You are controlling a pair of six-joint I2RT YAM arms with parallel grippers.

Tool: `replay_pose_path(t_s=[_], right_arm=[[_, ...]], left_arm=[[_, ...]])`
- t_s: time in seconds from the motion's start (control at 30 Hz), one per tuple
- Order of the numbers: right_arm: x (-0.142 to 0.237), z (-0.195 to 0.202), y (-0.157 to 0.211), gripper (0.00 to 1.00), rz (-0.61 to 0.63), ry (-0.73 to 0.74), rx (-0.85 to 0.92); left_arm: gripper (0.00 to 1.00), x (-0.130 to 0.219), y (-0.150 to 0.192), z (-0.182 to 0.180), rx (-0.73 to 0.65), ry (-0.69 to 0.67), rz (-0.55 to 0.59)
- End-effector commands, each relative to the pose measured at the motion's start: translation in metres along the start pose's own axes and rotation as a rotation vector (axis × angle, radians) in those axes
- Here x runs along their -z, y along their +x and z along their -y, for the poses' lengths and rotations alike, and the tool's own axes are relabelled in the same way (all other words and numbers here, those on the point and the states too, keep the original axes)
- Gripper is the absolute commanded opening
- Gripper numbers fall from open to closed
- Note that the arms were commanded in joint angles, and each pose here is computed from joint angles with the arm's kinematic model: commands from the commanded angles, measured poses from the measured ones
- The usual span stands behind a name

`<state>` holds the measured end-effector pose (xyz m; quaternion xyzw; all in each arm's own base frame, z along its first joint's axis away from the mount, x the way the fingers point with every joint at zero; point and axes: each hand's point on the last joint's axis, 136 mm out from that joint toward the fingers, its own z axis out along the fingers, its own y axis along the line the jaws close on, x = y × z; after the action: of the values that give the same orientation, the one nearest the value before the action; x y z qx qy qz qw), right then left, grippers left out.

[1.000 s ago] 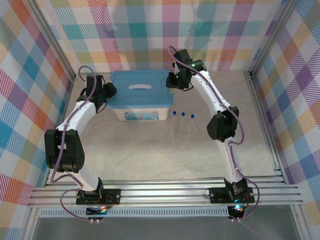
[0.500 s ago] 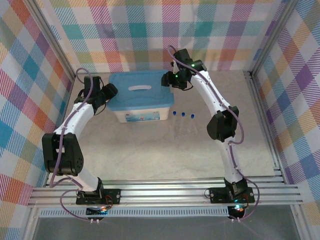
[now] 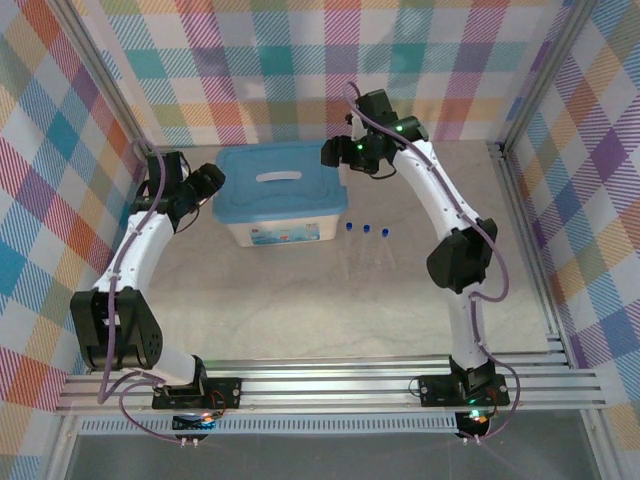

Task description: Organize the chemistry lab equipment

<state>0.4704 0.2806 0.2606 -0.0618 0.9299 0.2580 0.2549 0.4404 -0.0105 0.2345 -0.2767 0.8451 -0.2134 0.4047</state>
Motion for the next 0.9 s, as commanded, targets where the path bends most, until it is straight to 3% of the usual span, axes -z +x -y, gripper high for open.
replay_pose_path(t_s=[0.0,0.1,0.27,0.5,0.67,0.87], right_arm=[[0.042,-0.002,-0.013,0.82,0.104,0.009,0.063],[0.062,0.01,-0.01,0.87,0.15,0.029,0.072],[0.094,0.047,0.003,0.93,0.2,0.121,0.056],[0.12,0.098,0.035,0.98,0.255,0.306,0.074],[0.135,0.143,0.062,1.0,0.32,0.393,0.004],[0.137,0.182,0.089,0.99,0.384,0.462,-0.04]], left_arm=[[0.72,0.033,-0.007,0.006,-0.045,0.024,0.064],[0.77,0.056,-0.004,0.003,-0.095,0.007,0.101],[0.99,0.089,0.006,0.003,-0.223,-0.007,0.136],[1.0,0.099,0.039,0.0,-0.413,-0.013,0.117],[1.0,0.101,0.082,0.004,-0.602,0.006,0.128],[1.0,0.08,0.121,-0.009,-0.587,-0.007,0.084]])
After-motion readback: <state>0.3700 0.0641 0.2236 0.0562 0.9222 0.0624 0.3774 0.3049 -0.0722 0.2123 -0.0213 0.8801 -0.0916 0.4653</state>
